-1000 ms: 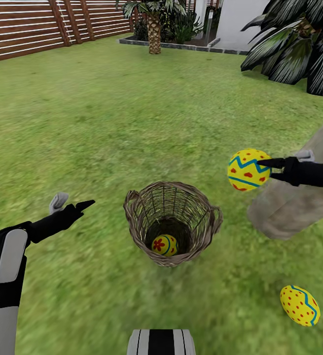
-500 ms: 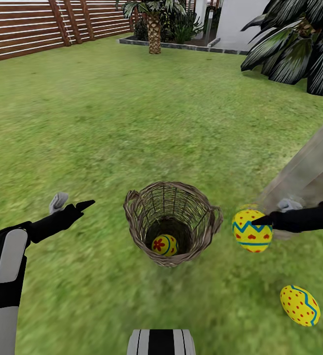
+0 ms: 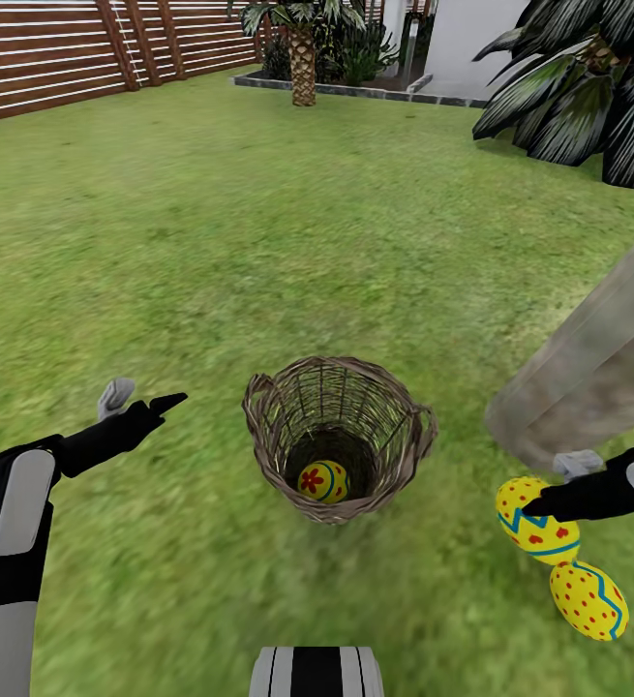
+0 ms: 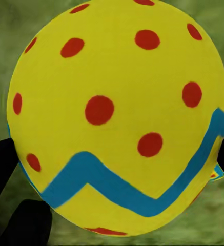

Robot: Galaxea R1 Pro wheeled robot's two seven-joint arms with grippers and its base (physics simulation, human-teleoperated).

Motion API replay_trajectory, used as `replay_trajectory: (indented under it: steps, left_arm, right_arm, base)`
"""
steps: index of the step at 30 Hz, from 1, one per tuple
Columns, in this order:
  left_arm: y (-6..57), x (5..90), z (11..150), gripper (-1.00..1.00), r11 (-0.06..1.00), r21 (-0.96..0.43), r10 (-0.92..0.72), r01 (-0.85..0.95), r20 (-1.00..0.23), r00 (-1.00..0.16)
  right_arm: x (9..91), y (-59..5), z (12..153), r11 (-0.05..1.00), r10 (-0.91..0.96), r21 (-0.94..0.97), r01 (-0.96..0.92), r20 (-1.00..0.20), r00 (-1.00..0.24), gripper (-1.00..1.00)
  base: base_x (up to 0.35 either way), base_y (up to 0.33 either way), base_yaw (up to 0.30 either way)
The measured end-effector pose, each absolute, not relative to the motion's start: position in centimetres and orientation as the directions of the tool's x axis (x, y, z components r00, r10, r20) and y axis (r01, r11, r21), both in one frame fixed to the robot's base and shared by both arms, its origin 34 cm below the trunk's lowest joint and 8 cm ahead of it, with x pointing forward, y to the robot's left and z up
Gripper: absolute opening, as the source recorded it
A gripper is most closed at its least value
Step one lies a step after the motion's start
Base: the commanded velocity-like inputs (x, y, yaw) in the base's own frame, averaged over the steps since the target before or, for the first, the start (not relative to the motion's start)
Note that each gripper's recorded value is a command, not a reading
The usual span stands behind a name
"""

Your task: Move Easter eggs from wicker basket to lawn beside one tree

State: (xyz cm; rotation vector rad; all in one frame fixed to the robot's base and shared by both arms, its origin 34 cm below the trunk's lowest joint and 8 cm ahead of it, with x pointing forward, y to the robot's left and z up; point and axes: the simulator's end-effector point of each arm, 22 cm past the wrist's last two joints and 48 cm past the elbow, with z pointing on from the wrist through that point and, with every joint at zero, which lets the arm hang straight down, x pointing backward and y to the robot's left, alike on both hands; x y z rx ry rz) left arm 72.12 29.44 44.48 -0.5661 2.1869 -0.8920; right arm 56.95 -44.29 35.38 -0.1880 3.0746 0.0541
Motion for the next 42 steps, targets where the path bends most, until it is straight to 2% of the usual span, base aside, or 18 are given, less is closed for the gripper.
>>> replay_trajectory:
  steps: [6,12,27,33,36,39,42]
  left_arm:
    - [29.4,72.1,44.5,1.00,0.668,-0.733,-0.608,-0.129,-0.438,-0.662]
    - [29.4,72.1,44.5,1.00,0.667,-0.734,-0.610,-0.128,-0.439,-0.660]
    - [29.4,72.1,44.4,1.00,0.667,-0.734,-0.609,-0.128,-0.438,-0.662]
    - [29.4,72.1,44.4,1.00,0.667,-0.734,-0.609,-0.129,-0.437,-0.662]
    - [29.4,72.1,44.4,1.00,0.667,-0.734,-0.609,-0.128,-0.438,-0.662]
    - [29.4,72.1,44.4,1.00,0.667,-0.734,-0.609,-0.129,-0.437,-0.662]
    - [29.3,72.1,44.3,1.00,0.667,-0.734,-0.608,-0.129,-0.436,-0.663]
  right_arm:
    - [56.8,-46.8,34.8,0.988,-0.147,-0.056,-0.144,-0.058,-0.987,-1.00]
    - [56.7,-47.0,35.0,0.988,-0.147,-0.045,-0.145,-0.057,-0.987,-1.00]
    - [55.4,-55.3,38.7,0.979,-0.104,-0.178,-0.096,-0.039,-0.994,-1.00]
    - [55.1,-56.2,38.7,0.979,-0.086,-0.187,-0.079,-0.031,-0.996,-1.00]
    - [54.8,-54.1,38.3,0.994,-0.079,-0.082,-0.076,-0.028,-0.996,-1.00]
    - [53.6,-59.4,38.0,0.982,-0.042,-0.183,-0.042,0.005,-0.999,-1.00]
    - [53.8,-61.3,37.7,0.980,-0.001,-0.198,0.005,-0.029,-1.000,-1.00]
  base:
    - [0.000,0.000,0.000]
    - [0.000,0.000,0.000]
    - [0.000,0.000,0.000]
    - [0.000,0.000,0.000]
    - [0.000,0.000,0.000]
    - [0.000,0.000,0.000]
    - [-0.023,-0.113,0.000]
